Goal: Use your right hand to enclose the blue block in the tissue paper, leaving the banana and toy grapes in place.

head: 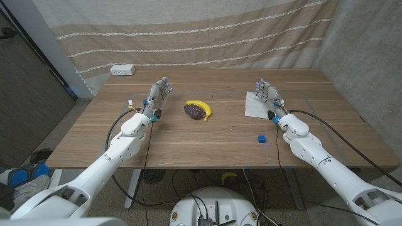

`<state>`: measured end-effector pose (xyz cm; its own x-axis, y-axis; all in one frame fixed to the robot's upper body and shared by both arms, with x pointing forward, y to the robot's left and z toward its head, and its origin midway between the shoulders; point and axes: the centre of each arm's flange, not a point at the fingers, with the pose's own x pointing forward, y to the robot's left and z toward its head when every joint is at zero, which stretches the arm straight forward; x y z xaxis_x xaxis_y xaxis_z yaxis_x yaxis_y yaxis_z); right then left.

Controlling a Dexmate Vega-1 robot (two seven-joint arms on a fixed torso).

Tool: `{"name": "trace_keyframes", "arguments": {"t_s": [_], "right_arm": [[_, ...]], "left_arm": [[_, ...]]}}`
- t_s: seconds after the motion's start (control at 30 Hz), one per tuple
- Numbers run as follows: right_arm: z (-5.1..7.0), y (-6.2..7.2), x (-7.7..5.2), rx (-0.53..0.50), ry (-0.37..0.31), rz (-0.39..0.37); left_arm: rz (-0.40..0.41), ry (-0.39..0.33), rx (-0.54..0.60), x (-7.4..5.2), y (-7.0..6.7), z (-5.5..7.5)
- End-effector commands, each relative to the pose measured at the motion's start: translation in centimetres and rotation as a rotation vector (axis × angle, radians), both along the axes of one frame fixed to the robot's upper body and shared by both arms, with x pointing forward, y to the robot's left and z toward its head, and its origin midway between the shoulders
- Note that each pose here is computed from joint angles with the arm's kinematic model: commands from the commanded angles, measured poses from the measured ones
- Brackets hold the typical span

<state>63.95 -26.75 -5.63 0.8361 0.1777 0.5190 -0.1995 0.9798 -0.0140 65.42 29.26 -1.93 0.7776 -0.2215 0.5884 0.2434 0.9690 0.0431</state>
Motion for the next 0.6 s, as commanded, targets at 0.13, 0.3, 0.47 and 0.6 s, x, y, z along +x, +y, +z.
{"name": "trace_keyframes", "arguments": {"t_s": [0.13,0.3,0.47,0.6], "right_arm": [[-1.4,0.9,-4.0,0.034,0.003,-0.234],[-0.7,1.1,-4.8,-0.035,-0.019,-0.302],[-0.5,1.4,-6.0,-0.092,-0.025,-0.371],[-0.8,1.4,-7.0,-0.114,-0.022,-0.411]], "left_arm": [[-0.03,-0.018,0.039,0.8,0.3,0.8],[-0.027,-0.018,0.044,1.0,0.1,0.9],[-0.033,-0.019,0.048,1.1,0.1,0.9],[-0.04,-0.029,0.05,1.1,0.2,1.0]]}}
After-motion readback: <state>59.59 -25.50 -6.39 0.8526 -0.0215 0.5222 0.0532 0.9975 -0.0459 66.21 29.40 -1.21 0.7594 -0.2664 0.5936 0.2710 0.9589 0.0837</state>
